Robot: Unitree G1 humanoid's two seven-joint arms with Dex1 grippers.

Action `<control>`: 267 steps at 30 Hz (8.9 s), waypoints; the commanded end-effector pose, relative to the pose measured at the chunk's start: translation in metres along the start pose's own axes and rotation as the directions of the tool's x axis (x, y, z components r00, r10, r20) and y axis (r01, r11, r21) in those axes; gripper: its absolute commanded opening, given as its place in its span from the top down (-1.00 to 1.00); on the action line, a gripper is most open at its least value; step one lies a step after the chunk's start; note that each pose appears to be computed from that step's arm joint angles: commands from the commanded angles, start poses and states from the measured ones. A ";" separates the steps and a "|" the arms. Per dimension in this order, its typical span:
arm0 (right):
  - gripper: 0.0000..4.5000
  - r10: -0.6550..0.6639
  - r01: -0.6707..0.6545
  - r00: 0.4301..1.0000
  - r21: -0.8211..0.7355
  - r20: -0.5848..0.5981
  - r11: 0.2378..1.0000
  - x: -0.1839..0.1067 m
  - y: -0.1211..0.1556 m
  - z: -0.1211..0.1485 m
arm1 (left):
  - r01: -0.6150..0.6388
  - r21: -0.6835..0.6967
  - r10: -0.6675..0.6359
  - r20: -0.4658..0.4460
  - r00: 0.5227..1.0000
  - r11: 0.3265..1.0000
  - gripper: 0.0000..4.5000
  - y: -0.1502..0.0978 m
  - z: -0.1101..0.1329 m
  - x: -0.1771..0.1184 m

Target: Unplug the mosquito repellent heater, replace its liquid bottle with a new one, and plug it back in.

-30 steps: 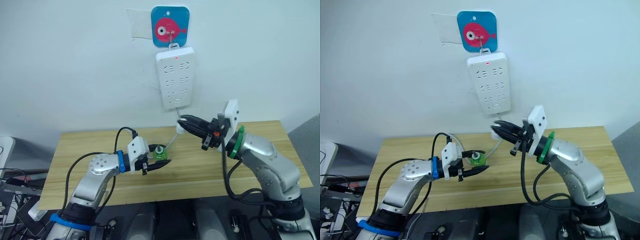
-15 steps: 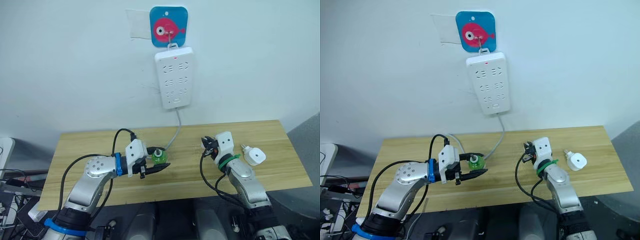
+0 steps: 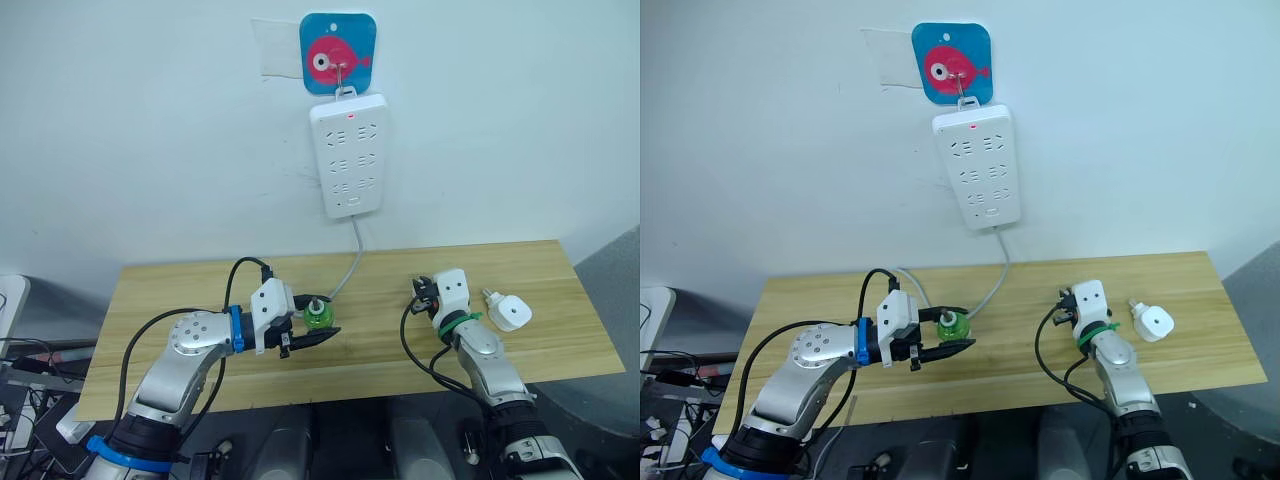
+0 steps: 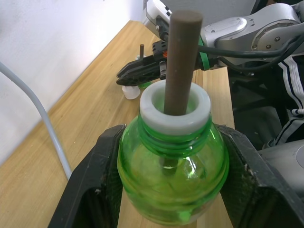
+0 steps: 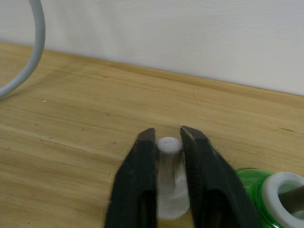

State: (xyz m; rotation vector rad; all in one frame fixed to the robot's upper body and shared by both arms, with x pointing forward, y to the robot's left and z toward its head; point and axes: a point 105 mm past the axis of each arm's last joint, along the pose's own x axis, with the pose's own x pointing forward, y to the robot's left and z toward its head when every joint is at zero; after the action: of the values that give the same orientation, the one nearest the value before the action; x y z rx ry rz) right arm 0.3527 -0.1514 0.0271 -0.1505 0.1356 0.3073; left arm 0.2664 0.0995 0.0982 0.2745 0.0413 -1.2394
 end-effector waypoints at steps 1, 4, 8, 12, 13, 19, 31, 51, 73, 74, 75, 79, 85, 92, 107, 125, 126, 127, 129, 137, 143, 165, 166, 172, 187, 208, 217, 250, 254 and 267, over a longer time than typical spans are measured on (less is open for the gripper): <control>-0.02 -0.006 0.006 0.999 0.013 0.033 1.000 -0.001 -0.004 0.005 | 0.015 0.035 -0.017 0.040 0.999 0.999 -0.01 -0.004 0.013 0.004; -0.48 -0.003 0.002 0.999 0.017 0.036 1.000 -0.003 -0.005 0.006 | 0.014 0.035 -0.015 0.041 0.999 0.999 -0.01 -0.003 0.013 0.004; -0.99 0.029 -0.029 0.998 0.002 0.053 1.000 -0.008 -0.004 0.012 | 0.010 0.034 -0.012 0.042 0.999 0.999 -0.01 -0.002 0.012 0.005; -0.99 0.146 -0.144 0.981 -0.028 0.129 0.989 -0.022 0.010 0.036 | 0.009 0.028 -0.010 0.045 0.999 1.000 -0.01 -0.003 0.011 0.006; -0.99 0.171 -0.167 0.975 -0.034 0.143 0.985 -0.024 0.013 0.041 | 0.008 0.028 -0.010 0.045 0.999 1.000 -0.01 -0.003 0.011 0.006; -0.99 0.496 -0.484 0.848 -0.106 0.185 0.868 -0.054 0.058 0.086 | 0.009 0.029 -0.010 0.041 0.999 1.000 -0.01 -0.001 0.010 0.005; -0.72 0.853 -0.852 0.494 -0.103 0.167 0.514 -0.083 0.124 0.133 | 0.031 0.059 -0.034 0.047 0.998 0.998 -0.01 0.011 0.013 0.009; -0.08 0.872 -0.860 0.472 -0.149 0.128 0.488 -0.058 0.151 0.128 | 0.039 0.079 -0.044 0.062 0.997 0.996 -0.01 0.007 0.020 0.010; 0.62 0.757 -0.768 0.609 -0.059 0.237 0.637 -0.043 0.124 0.136 | -0.015 0.028 0.012 0.114 0.993 0.999 -0.61 0.012 0.029 0.008; 0.62 0.738 -0.756 0.630 -0.029 0.241 0.654 -0.042 0.119 0.135 | -0.020 0.015 0.018 0.123 0.992 1.000 -0.75 0.011 0.030 0.006; 0.62 0.725 -0.747 0.645 -0.001 0.243 0.665 -0.042 0.115 0.134 | -0.023 0.006 0.022 0.130 0.991 1.000 -0.90 0.010 0.031 0.006; 0.62 0.636 -0.685 0.726 0.186 0.262 0.705 -0.042 0.098 0.129 | -0.054 -0.041 0.061 0.180 0.982 0.998 -1.00 0.008 0.038 0.005; 0.62 0.435 -0.531 0.841 0.646 0.322 0.548 -0.040 0.074 0.133 | -0.262 -0.025 0.258 0.292 0.921 0.965 -1.00 0.015 0.055 0.010; 0.62 0.352 -0.442 0.875 0.845 0.332 0.302 -0.042 0.070 0.144 | -0.366 0.022 0.334 0.362 0.870 0.930 -1.00 0.016 0.066 0.021; 0.62 0.394 -0.446 0.859 0.856 0.328 0.260 -0.051 0.080 0.154 | -0.389 0.019 0.354 0.375 0.857 0.921 -1.00 0.020 0.062 0.039; 0.62 0.415 -0.472 0.838 0.852 0.355 0.225 -0.055 0.084 0.161 | -0.391 -0.009 0.357 0.426 0.831 0.920 -0.92 0.024 0.069 0.042; 0.62 0.414 -0.472 0.838 0.853 0.355 0.225 -0.055 0.084 0.161 | -0.389 -0.012 0.357 0.426 0.832 0.921 -0.82 0.024 0.068 0.042; 0.62 0.412 -0.471 0.839 0.854 0.355 0.222 -0.054 0.084 0.161 | -0.387 -0.016 0.356 0.425 0.832 0.922 -0.72 0.024 0.068 0.042; 0.62 0.403 -0.468 0.842 0.858 0.359 0.214 -0.054 0.082 0.162 | -0.385 -0.019 0.356 0.423 0.833 0.923 -0.44 0.023 0.067 0.042; 0.62 0.402 -0.471 0.839 0.859 0.366 0.201 -0.053 0.082 0.165 | -0.398 -0.031 0.373 0.421 0.827 0.917 -0.01 0.027 0.066 0.042; 0.28 0.434 -0.475 0.833 0.846 0.342 0.245 -0.055 0.086 0.162 | -0.402 -0.027 0.377 0.412 0.830 0.915 -0.01 0.027 0.065 0.043; -0.97 0.139 -0.146 0.817 0.033 -0.559 0.989 -0.101 -0.109 0.060 | -0.261 0.071 0.221 0.350 0.910 0.963 -0.01 0.018 0.053 0.021; -0.97 0.127 -0.156 0.807 -0.002 -0.576 0.988 -0.102 -0.117 0.057 | -0.260 0.071 0.220 0.350 0.911 0.963 -0.01 0.018 0.052 0.021; -0.97 0.091 -0.206 0.751 -0.101 -0.654 0.973 -0.098 -0.148 0.040 | -0.270 0.069 0.229 0.353 0.907 0.960 -0.01 0.019 0.053 0.021; -0.97 0.130 -0.241 0.702 -0.061 -0.700 0.969 -0.080 -0.155 0.012 | -0.274 0.055 0.241 0.335 0.911 0.960 -0.01 0.012 0.052 0.016; -0.97 0.141 -0.257 0.686 -0.057 -0.714 0.965 -0.072 -0.156 -0.006 | -0.256 0.063 0.224 0.316 0.922 0.965 -0.01 0.009 0.052 0.015; -0.33 0.142 -0.245 0.676 -0.039 -0.723 0.969 -0.075 -0.160 -0.009 | -0.249 0.057 0.221 0.304 0.927 0.967 -0.01 0.007 0.047 0.015; -0.32 0.889 -0.567 0.449 0.799 0.094 0.202 -0.131 0.014 0.138 | 0.056 0.168 -0.109 0.323 0.940 0.984 -0.01 -0.036 0.062 0.020; -0.32 0.867 -0.551 0.486 0.809 0.111 0.205 -0.128 0.022 0.144 | 0.063 0.170 -0.118 0.335 0.935 0.983 -0.01 -0.038 0.065 0.022; -0.32 0.877 -0.563 0.469 0.801 0.105 0.205 -0.128 0.036 0.141 | 0.061 0.166 -0.116 0.351 0.929 0.984 -0.01 -0.036 0.067 0.028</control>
State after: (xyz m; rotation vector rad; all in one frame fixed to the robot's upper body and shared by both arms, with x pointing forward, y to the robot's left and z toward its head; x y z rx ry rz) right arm 0.2432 -0.1355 0.1722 0.7907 0.7772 1.1638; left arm 0.2370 0.0508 0.1427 0.1729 -0.3157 -1.3620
